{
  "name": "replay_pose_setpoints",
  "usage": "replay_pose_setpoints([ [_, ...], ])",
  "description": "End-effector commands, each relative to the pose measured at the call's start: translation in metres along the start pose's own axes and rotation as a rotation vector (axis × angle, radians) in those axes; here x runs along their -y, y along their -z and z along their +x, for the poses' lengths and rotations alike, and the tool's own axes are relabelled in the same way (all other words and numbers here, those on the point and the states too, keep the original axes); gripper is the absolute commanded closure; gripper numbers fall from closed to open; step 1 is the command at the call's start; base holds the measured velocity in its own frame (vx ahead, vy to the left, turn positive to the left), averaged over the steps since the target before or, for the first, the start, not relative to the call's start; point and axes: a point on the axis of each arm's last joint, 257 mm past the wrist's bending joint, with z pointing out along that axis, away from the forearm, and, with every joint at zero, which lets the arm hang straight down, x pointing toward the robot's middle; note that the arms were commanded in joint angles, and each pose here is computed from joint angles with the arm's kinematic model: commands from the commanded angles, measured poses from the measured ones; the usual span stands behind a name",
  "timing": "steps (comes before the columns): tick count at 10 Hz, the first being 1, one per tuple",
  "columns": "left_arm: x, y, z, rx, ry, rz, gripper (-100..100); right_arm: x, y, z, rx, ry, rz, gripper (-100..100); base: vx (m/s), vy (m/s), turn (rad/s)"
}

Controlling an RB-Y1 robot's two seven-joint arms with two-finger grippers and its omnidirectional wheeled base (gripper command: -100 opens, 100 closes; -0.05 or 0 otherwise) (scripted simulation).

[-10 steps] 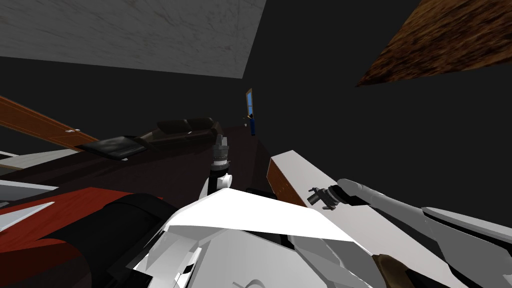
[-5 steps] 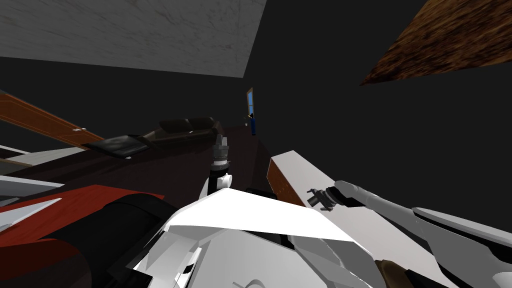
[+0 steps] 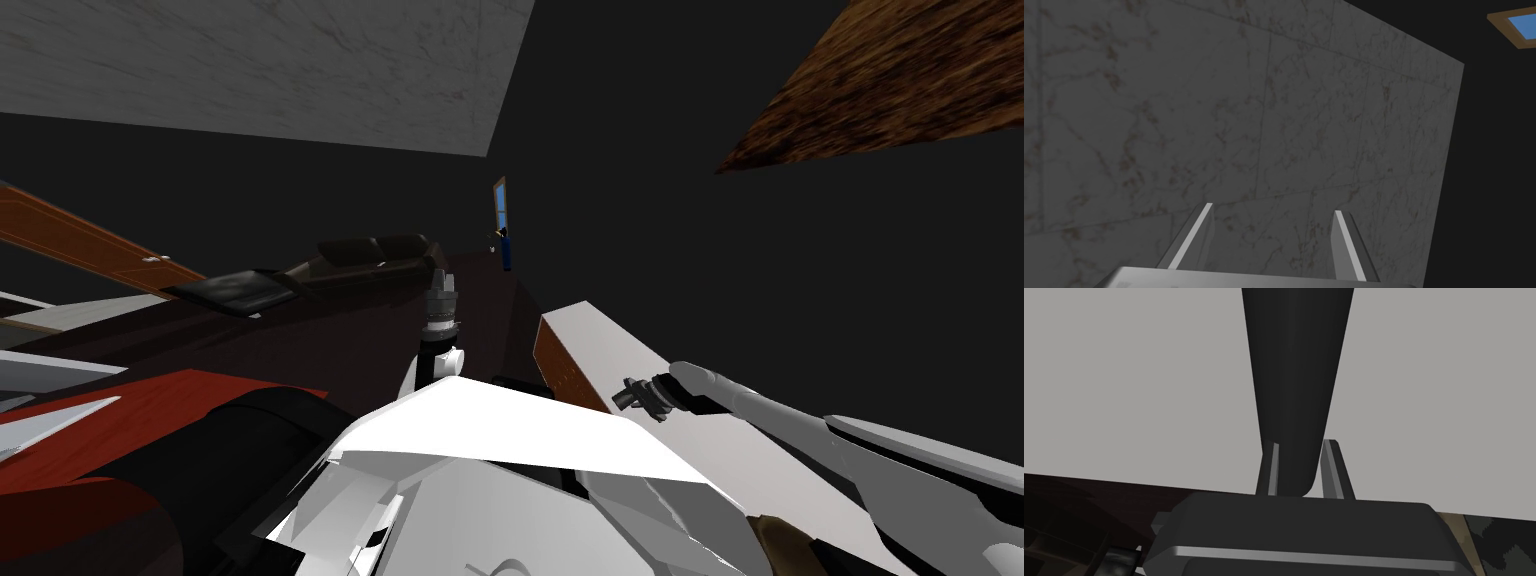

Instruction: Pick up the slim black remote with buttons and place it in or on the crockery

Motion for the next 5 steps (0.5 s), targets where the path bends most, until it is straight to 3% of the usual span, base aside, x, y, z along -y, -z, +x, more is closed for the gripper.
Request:
replay_pose_setpoints([
  [1,0.0,0.0,0.0,0.0,0.0,0.0,0,0.0,0.0,0.0,0.0,0.0,0.0,100,0.0,0.0,0.0],
  [2,0.0,0.0,0.0,0.0,0.0,0.0,0,0.0,0.0,0.0,0.0,0.0,0.0,0,0.0,0.0,0.0],
  [3,0.0,0.0,0.0,0.0,0.0,0.0,0,0.002,0.015,0.005,0.0,0.007,-0.001,100,0.002,0.022,-0.052],
  [5,0.0,0.0,0.0,0.0,0.0,0.0,0,0.001,0.015,0.006,-0.001,0.008,-0.001,100,0.006,0.018,-0.029],
])
